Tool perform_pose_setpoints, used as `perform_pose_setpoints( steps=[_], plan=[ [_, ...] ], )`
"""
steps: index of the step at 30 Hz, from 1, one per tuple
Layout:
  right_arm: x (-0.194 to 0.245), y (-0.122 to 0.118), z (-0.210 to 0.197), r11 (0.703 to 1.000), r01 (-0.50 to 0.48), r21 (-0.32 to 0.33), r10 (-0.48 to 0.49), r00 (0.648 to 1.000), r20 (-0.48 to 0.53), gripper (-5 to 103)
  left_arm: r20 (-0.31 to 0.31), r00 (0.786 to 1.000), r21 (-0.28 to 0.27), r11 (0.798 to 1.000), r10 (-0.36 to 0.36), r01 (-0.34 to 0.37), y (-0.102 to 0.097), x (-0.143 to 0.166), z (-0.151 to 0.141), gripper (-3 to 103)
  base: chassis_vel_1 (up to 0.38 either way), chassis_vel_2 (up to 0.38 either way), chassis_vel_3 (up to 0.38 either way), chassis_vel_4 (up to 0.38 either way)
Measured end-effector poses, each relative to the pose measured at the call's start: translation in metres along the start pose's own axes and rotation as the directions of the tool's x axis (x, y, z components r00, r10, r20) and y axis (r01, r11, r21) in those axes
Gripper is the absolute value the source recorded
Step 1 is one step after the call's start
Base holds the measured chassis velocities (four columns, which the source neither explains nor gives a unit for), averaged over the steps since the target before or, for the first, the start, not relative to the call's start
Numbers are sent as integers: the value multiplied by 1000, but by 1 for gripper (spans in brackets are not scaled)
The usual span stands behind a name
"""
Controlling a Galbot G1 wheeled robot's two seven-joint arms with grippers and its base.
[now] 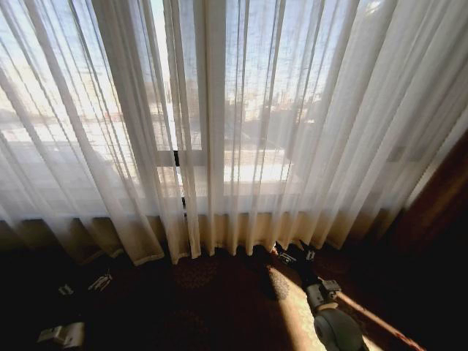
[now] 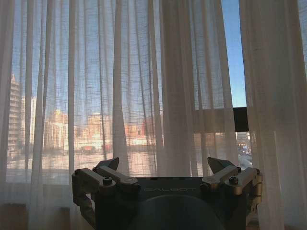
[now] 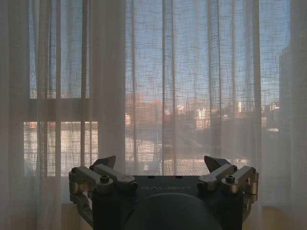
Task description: Open the curtains by pulling them apart, changing their state from closed to fully open.
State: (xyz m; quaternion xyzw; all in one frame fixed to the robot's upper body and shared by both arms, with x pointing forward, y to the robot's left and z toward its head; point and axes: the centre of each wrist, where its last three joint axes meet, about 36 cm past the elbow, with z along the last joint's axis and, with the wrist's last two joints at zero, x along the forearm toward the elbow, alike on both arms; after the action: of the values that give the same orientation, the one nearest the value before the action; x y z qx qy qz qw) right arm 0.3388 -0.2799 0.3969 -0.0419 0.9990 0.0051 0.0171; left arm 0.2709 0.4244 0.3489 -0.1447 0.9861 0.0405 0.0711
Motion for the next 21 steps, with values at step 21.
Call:
perform_pose_setpoints(
  steps=[21],
  plan=[
    [4,1,-4,1000,27,-5,-27,999,20,100,0,1000,0,1000,0,0,0,0,0,100,-263,271,268,-266]
  ],
)
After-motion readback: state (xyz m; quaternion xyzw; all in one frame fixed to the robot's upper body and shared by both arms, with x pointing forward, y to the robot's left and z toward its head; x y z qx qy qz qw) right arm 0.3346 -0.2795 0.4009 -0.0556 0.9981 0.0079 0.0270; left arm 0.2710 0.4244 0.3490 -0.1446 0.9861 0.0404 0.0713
